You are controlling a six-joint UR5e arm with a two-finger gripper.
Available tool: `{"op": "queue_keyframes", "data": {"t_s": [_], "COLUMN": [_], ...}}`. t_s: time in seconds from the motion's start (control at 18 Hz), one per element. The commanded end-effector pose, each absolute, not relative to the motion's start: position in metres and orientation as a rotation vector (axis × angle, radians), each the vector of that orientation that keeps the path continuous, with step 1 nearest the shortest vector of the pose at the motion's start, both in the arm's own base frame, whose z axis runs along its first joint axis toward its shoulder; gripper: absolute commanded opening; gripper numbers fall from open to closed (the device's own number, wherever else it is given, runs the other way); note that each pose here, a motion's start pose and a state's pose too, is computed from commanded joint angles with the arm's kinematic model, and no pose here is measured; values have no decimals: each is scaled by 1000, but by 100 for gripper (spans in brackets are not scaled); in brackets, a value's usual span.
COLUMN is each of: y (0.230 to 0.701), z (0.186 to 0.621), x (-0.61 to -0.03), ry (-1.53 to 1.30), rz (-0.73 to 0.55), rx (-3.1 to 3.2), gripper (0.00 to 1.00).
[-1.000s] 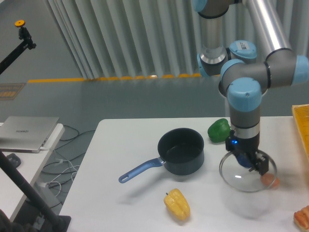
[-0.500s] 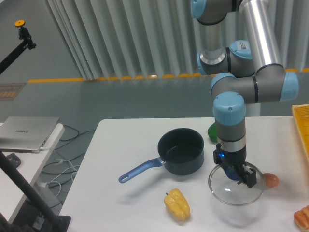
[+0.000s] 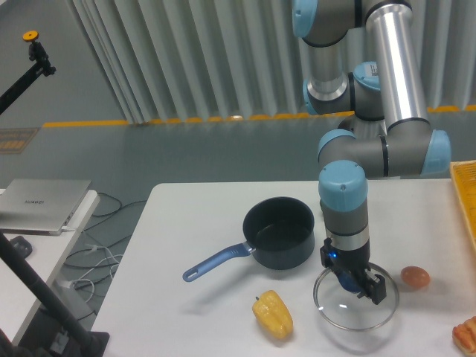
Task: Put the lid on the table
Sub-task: 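Carry the glass lid toward the saucepan and lower it toward the table, then lower the glass lid flat onto the table beside the yellow pepper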
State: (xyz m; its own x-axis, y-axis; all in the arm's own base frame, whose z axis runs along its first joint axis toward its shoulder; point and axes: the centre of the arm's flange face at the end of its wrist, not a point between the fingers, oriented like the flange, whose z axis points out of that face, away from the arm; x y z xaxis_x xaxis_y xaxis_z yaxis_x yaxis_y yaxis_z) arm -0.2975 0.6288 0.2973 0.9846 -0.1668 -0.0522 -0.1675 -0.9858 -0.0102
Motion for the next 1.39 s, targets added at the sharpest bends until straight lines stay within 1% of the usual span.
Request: {"op": "queue_keyframes", "data": {"t_s": [0.44,1.39], "y": [635,634], "z": [275,268], "x": [-291,-289], "ry": [289,295], "rz": [42,30], "rx": [-3137,-3146], "gripper": [49,49]}}
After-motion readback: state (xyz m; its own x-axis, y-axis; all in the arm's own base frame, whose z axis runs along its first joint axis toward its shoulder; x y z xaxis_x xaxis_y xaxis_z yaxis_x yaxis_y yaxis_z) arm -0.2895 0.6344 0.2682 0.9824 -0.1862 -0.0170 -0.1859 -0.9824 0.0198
